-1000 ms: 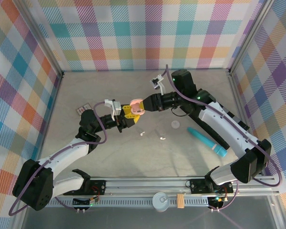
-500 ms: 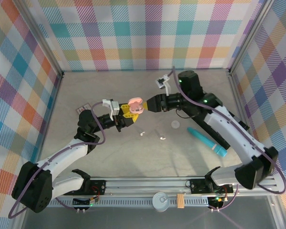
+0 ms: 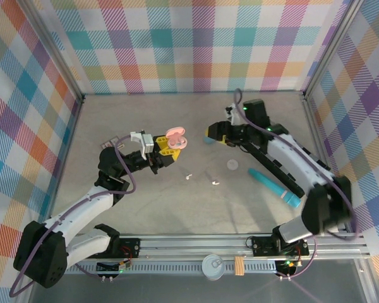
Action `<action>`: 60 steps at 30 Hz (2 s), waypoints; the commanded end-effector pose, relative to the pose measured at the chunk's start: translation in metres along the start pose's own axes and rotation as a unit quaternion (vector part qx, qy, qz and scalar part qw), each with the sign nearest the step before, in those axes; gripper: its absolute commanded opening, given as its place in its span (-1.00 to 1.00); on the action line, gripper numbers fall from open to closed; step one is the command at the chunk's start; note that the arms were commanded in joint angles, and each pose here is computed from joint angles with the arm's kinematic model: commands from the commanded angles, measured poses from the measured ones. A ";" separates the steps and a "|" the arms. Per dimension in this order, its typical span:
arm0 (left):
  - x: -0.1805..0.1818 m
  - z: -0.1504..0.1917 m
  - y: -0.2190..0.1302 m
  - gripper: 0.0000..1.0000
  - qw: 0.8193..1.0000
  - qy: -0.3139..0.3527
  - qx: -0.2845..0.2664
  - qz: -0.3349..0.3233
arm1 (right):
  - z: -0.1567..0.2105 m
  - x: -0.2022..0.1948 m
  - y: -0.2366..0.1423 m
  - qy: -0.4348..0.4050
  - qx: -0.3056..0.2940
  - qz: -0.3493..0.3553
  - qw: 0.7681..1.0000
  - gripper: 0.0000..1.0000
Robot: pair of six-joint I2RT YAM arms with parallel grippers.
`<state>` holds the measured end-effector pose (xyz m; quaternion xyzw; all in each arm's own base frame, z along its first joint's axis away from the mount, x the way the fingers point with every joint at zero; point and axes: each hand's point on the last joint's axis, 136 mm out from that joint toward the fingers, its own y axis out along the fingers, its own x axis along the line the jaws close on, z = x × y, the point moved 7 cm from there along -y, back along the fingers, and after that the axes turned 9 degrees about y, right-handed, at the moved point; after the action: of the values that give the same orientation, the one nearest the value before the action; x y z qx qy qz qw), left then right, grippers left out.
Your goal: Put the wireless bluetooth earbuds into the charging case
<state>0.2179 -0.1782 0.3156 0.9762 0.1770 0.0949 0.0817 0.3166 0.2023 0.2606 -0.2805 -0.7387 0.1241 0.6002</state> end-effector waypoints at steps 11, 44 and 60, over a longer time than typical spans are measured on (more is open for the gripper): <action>-0.003 -0.009 -0.007 -0.51 1.000 0.011 -0.014 0.000 | -0.016 -0.025 0.143 -0.062 0.158 0.015 0.985 0.07; 0.001 -0.005 -0.003 -0.51 1.000 0.005 -0.007 0.000 | -0.002 -0.068 0.236 -0.054 0.264 0.005 0.963 0.03; -0.001 -0.006 -0.004 -0.51 1.000 0.007 -0.007 0.001 | 0.019 -0.057 0.239 -0.108 0.285 0.070 0.950 0.01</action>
<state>0.2162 -0.1775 0.3168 0.9764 0.1763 0.0920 0.0838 0.3733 0.3660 0.0882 -0.1386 -0.7152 0.3836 0.5676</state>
